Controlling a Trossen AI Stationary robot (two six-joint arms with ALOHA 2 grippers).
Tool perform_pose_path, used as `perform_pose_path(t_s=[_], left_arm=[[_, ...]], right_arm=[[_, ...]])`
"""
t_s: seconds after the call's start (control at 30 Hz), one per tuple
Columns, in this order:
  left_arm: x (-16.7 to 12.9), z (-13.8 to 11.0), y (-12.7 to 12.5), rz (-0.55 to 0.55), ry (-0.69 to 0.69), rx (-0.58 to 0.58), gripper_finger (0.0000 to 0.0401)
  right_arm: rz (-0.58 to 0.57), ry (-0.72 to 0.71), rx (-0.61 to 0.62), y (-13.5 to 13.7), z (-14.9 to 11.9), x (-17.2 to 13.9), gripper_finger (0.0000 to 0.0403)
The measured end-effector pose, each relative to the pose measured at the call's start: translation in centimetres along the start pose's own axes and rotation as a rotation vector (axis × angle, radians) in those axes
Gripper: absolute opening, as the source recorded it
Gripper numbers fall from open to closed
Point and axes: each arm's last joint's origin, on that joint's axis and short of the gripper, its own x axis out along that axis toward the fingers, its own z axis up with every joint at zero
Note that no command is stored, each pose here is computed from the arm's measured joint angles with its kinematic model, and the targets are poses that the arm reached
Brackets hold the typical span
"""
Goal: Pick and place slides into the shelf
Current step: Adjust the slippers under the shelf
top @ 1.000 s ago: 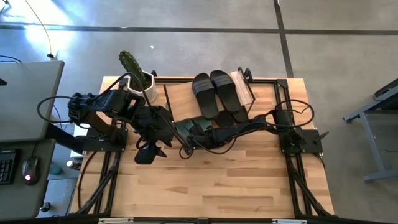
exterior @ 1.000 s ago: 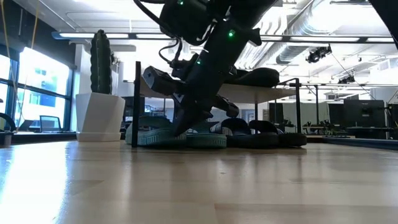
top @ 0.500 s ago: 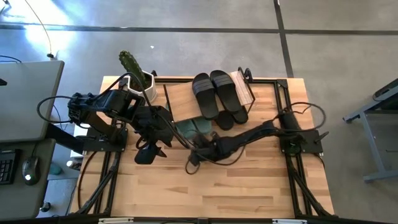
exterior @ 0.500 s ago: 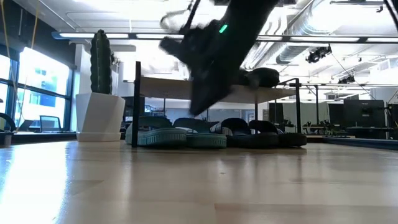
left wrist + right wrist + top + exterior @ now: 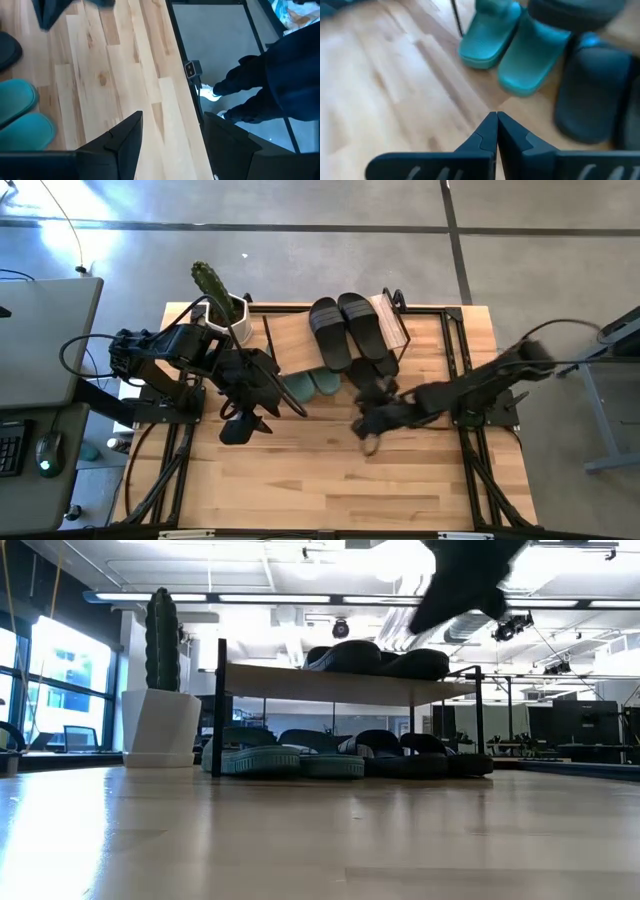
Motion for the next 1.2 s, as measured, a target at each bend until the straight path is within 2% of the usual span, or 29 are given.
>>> perform_pose_path(t_s=[0.17, 0.23, 0.33, 0.5, 0.77, 0.97, 1.2], left_arm=[[0.0, 0.0, 0.0, 0.0, -0.002, -0.023, 0.0193], [0.0, 0.0, 0.0, 0.01, -0.004, -0.037, 0.0193], [0.0, 0.1, 0.1, 0.031, -0.018, -0.067, 0.0193], [0.0, 0.5, 0.1, 0.041, -0.063, -0.088, 0.0193], [-0.1, 1.0, 0.1, 0.075, -0.12, -0.08, 0.0193], [-0.1, 1.1, 0.1, 0.084, -0.128, -0.082, 0.0193], [-0.1, 1.1, 0.2, 0.104, -0.132, -0.109, 0.0193]], right_arm=[[0.22, -0.107, 0.158, -4.1, -4.4, -2.0, 0.0], [0.259, -0.139, 0.186, -5.1, -6.0, -2.1, 0.0], [0.221, -0.135, 0.178, -6.1, -8.1, -1.4, 0.0], [0.088, -0.107, 0.196, -7.2, -10.4, 0.8, 0.0], [-0.075, -0.077, 0.264, -8.9, -11.3, 4.4, 0.0], [-0.036, -0.054, 0.256, -9.2, -10.8, 6.9, 0.0], [-0.037, -0.078, 0.267, -9.9, -9.8, 8.0, 0.0]])
